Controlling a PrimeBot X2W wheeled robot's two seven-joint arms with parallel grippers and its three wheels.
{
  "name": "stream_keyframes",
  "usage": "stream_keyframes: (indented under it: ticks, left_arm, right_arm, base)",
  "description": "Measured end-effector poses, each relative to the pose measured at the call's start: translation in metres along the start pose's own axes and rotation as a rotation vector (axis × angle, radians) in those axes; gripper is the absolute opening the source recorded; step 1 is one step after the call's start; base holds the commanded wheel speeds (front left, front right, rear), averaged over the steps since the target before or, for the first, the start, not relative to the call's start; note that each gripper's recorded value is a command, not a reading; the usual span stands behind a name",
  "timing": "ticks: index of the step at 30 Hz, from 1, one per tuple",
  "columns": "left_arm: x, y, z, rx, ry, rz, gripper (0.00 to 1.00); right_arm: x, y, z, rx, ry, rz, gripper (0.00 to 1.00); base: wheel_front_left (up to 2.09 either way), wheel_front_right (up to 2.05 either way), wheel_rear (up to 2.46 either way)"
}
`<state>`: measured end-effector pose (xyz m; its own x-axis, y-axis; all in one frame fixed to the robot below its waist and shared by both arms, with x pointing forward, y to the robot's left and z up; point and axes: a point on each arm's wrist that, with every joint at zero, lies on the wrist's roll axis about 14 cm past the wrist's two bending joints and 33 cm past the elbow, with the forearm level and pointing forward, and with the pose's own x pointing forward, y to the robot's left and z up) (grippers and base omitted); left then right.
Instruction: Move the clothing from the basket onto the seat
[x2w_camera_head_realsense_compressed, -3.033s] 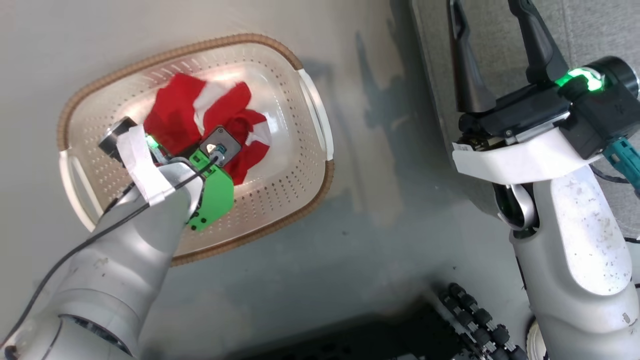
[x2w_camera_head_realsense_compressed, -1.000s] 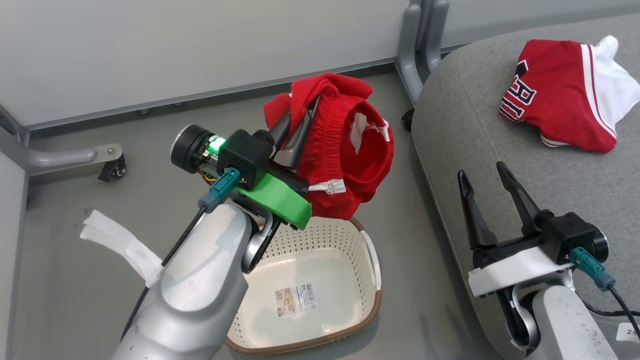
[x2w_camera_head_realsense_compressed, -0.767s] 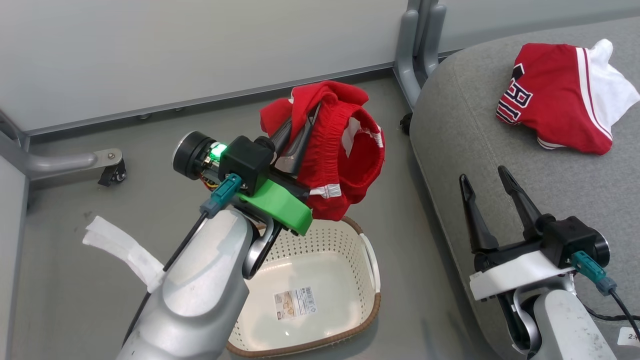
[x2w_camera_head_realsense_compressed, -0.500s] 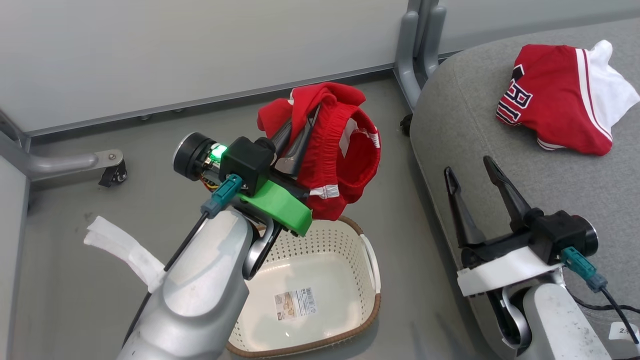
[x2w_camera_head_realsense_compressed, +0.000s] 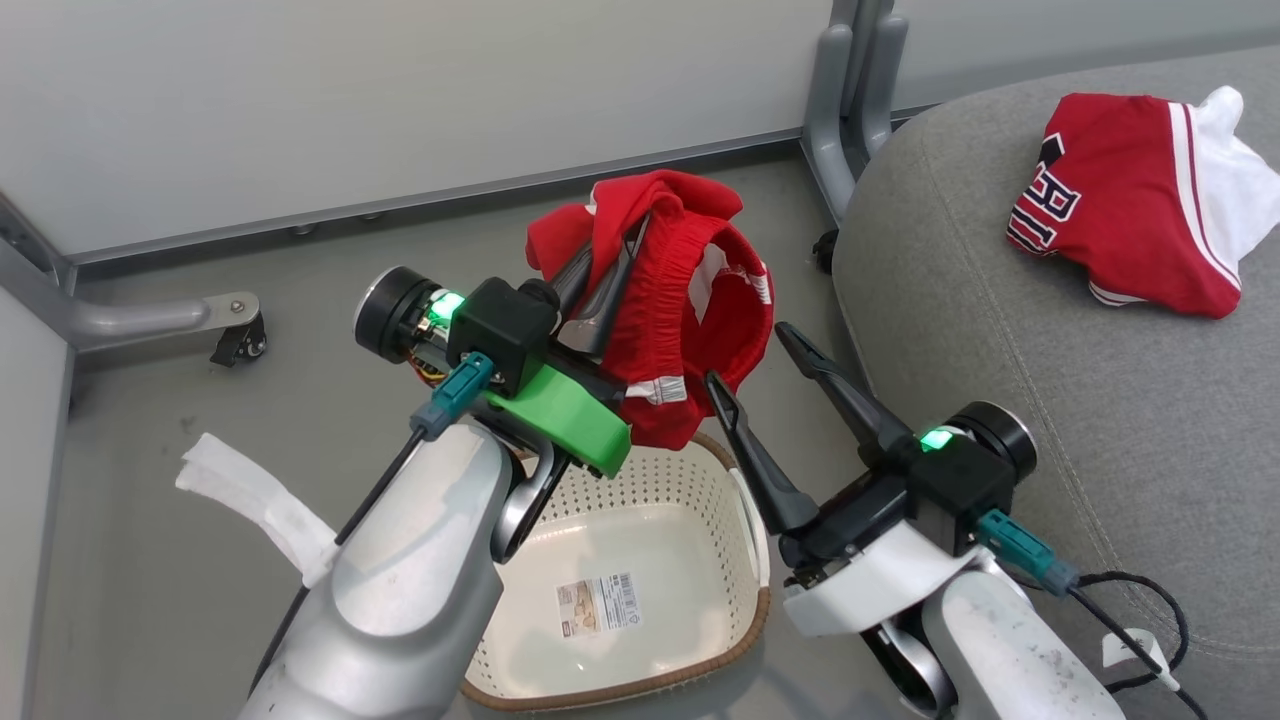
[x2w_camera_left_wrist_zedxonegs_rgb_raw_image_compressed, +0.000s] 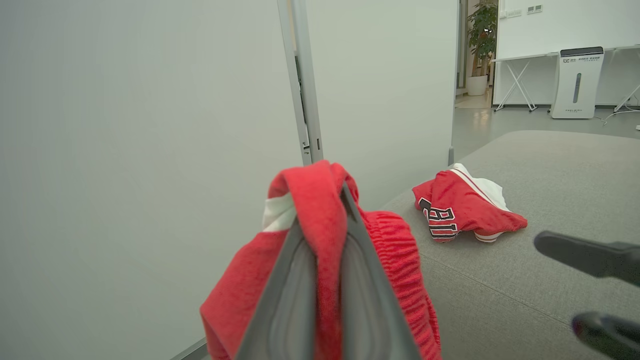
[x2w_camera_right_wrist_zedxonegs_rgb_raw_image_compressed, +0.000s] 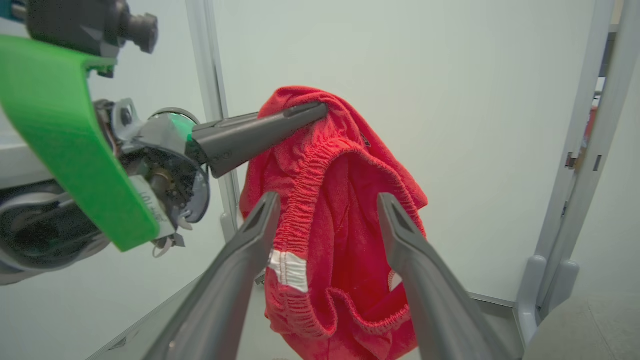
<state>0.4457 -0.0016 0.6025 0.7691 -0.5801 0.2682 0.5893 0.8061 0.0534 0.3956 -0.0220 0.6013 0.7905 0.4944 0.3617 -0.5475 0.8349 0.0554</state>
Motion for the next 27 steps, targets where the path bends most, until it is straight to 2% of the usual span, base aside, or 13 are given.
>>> stream_keyframes:
  ticks: [12,21,27]
  left_arm:
    - [-0.001,-0.002,-0.008,-0.015,0.013,-0.014,0.0]
    - [0.003,-0.005,-0.009,-0.034,0.008,-0.026,0.0]
    - [0.005,-0.007,-0.011,-0.041,0.007,-0.031,0.0]
  right_arm:
    - [0.022,0.018,-0.048,0.006,0.13,0.106,1.0]
    - [0.036,0.016,-0.081,0.022,0.22,0.124,1.0]
    - [0.049,0.024,-0.084,0.091,0.218,0.149,1.0]
  base:
    - [0.0,0.0,0.0]
    - [0.0,0.0,0.0]
    - [0.0,0.0,0.0]
